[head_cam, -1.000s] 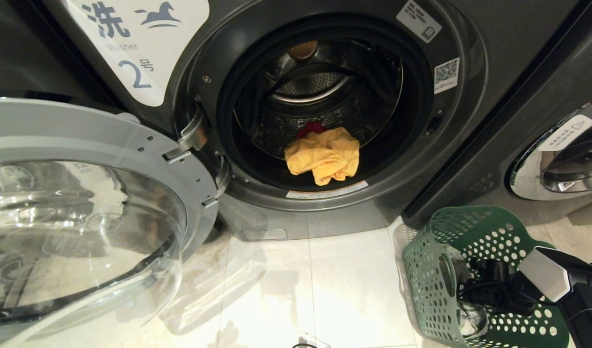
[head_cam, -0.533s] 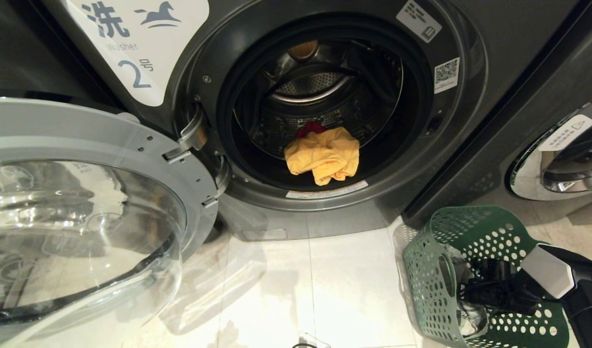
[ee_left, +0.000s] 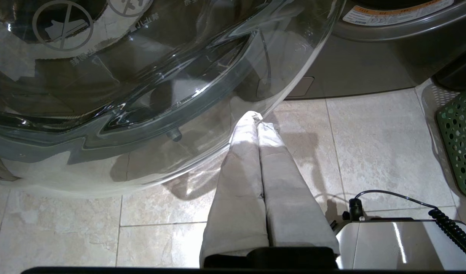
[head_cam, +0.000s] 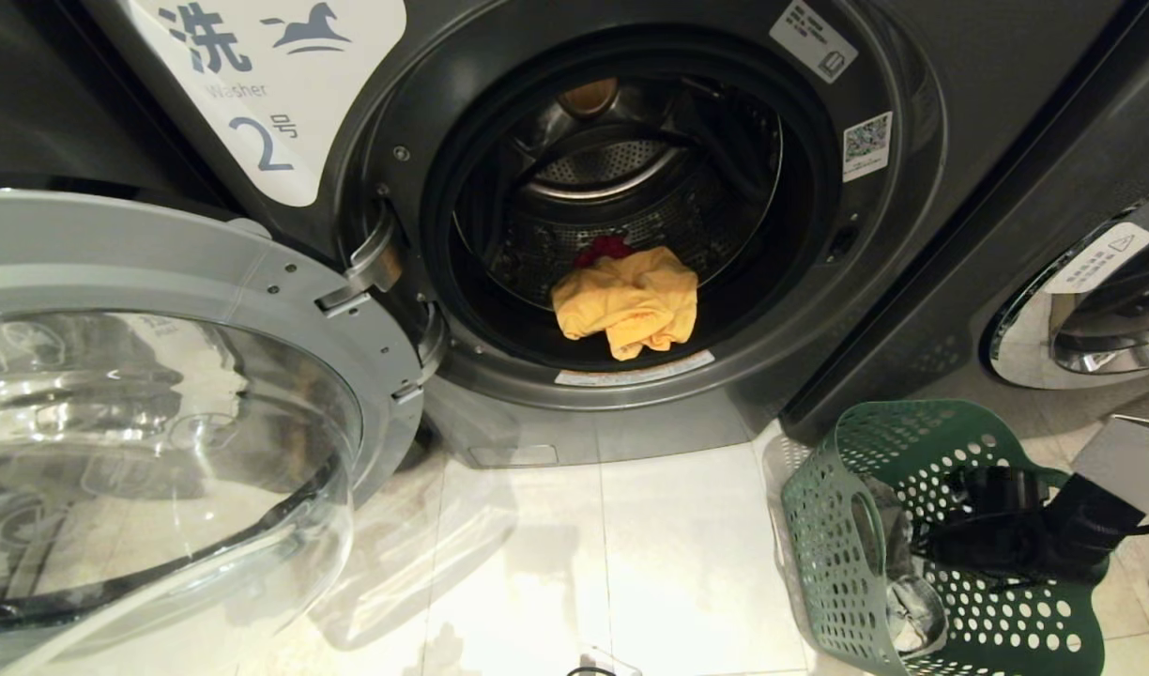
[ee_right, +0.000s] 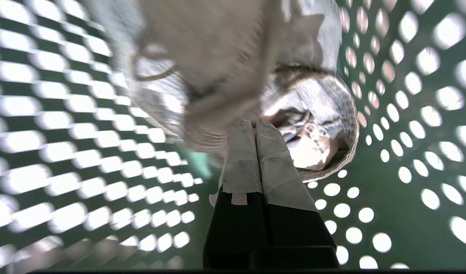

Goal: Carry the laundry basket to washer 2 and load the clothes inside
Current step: Place the clothes into the washing machine

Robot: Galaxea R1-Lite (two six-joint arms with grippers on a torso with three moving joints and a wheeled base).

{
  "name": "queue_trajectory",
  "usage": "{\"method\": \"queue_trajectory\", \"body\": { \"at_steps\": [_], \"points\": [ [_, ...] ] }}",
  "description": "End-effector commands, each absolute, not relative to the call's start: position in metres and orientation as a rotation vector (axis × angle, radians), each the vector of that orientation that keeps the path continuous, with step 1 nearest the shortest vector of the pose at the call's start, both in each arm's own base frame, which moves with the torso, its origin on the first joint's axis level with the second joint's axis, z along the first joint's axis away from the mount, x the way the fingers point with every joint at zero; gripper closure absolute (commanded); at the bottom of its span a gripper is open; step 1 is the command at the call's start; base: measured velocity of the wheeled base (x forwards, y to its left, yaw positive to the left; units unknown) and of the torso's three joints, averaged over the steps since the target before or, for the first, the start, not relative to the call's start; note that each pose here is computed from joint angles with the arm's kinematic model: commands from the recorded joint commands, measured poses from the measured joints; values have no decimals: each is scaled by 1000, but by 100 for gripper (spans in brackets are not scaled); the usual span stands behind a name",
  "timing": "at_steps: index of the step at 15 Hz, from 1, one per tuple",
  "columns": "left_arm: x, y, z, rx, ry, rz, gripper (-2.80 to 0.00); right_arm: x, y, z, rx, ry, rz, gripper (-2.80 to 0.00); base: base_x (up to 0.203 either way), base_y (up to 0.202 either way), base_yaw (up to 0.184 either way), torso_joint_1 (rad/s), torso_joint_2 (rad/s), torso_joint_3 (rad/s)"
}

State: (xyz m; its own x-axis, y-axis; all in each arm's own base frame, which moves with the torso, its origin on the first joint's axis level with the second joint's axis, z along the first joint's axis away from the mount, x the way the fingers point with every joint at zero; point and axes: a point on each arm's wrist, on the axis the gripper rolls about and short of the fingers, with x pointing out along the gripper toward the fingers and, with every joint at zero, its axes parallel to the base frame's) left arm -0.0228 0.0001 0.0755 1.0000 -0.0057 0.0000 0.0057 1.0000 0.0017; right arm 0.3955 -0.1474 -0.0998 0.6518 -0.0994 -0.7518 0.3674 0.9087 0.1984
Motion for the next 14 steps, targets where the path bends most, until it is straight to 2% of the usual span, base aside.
{"method": "queue_trajectory", "body": {
  "at_steps": [1,3,8,9,14],
  "points": [
    [-23,0,75,2,0,-6,0,390,-145,-51,342,745,-257,0,0,0,0,0,0,0],
    [-23,0,75,2,0,-6,0,383,-142,-50,351,759,-256,0,0,0,0,0,0,0],
    [-23,0,75,2,0,-6,0,410,-152,-109,336,658,-236,0,0,0,0,0,0,0],
    [-23,0,76,2,1,-6,0,418,-156,-121,319,642,-230,-280,0,0,0,0,0,0],
    [-23,0,75,2,0,-6,0,436,-170,-153,279,546,-224,-280,0,0,0,0,0,0]
  ]
}}
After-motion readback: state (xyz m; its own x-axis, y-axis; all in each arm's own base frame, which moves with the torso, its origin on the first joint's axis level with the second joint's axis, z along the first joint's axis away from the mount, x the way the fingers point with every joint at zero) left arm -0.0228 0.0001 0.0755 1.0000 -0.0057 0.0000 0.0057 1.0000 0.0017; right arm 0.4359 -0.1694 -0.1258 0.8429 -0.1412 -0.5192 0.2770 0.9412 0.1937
